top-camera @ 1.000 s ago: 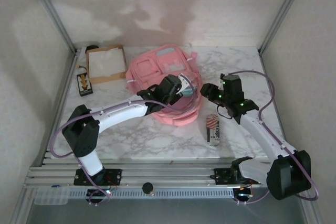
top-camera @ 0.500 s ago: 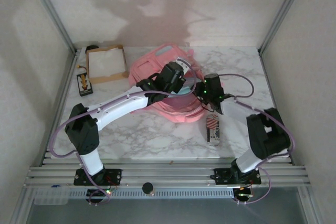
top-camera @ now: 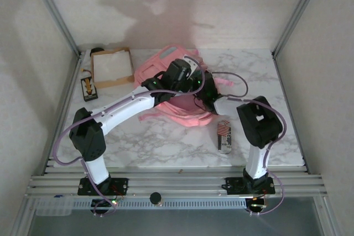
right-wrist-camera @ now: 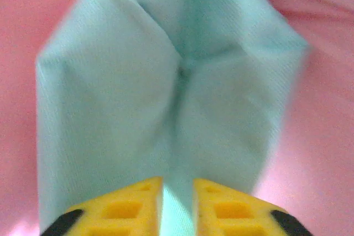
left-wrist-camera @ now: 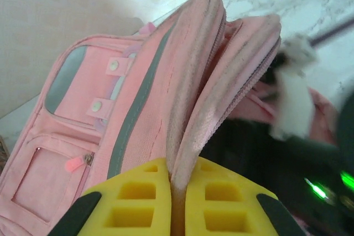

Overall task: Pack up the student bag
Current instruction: Move the pencil pouch to the student bag.

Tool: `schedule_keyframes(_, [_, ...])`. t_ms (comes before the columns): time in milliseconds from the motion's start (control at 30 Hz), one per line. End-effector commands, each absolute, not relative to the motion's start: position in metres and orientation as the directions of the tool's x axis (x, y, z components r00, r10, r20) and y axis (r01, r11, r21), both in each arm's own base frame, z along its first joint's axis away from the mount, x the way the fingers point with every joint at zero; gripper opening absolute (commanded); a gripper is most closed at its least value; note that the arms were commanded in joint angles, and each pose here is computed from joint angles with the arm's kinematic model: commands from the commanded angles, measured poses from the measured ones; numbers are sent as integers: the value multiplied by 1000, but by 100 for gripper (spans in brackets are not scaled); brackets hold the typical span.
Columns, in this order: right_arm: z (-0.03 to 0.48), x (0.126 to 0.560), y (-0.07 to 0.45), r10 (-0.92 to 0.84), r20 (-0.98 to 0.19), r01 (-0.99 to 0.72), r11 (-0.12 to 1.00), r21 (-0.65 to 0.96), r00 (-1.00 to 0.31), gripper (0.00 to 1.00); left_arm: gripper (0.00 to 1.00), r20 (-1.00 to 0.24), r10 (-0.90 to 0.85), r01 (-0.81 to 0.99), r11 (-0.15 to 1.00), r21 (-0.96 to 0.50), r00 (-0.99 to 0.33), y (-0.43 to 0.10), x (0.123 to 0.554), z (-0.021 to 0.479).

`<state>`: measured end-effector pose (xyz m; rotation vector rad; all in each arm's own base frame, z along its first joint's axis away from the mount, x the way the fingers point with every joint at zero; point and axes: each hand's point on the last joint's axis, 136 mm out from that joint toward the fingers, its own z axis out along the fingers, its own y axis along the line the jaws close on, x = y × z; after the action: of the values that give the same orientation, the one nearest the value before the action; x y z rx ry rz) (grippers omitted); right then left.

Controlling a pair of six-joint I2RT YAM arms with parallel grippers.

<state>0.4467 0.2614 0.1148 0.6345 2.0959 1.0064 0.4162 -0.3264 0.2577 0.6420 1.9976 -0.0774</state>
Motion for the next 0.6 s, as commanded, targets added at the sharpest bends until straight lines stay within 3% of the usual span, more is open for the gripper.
schedule_keyframes(0, [157,451,237,694,-407,55,540,840,-594,33,0,-912,287,474,872,122,-294,-340,423,298])
schedule_keyframes(100, [155,446,198,717,-432,88,562,822,-547,42,0,-914,282,484,868,113,-293,-341,420,298])
schedule_keyframes(267, [158,477,187,676,-414,57,558,828,-609,55,0,-905,304,507,854,120,-297,-343,417,294])
schedule_keyframes(433, [155,503,188,677,-392,56,539,841,-623,54,0,-904,303,525,844,109,-301,-345,413,293])
schedule_keyframes(567, [163,518,203,661,-397,0,515,857,-636,44,0,-903,308,528,842,112,-299,-344,412,293])
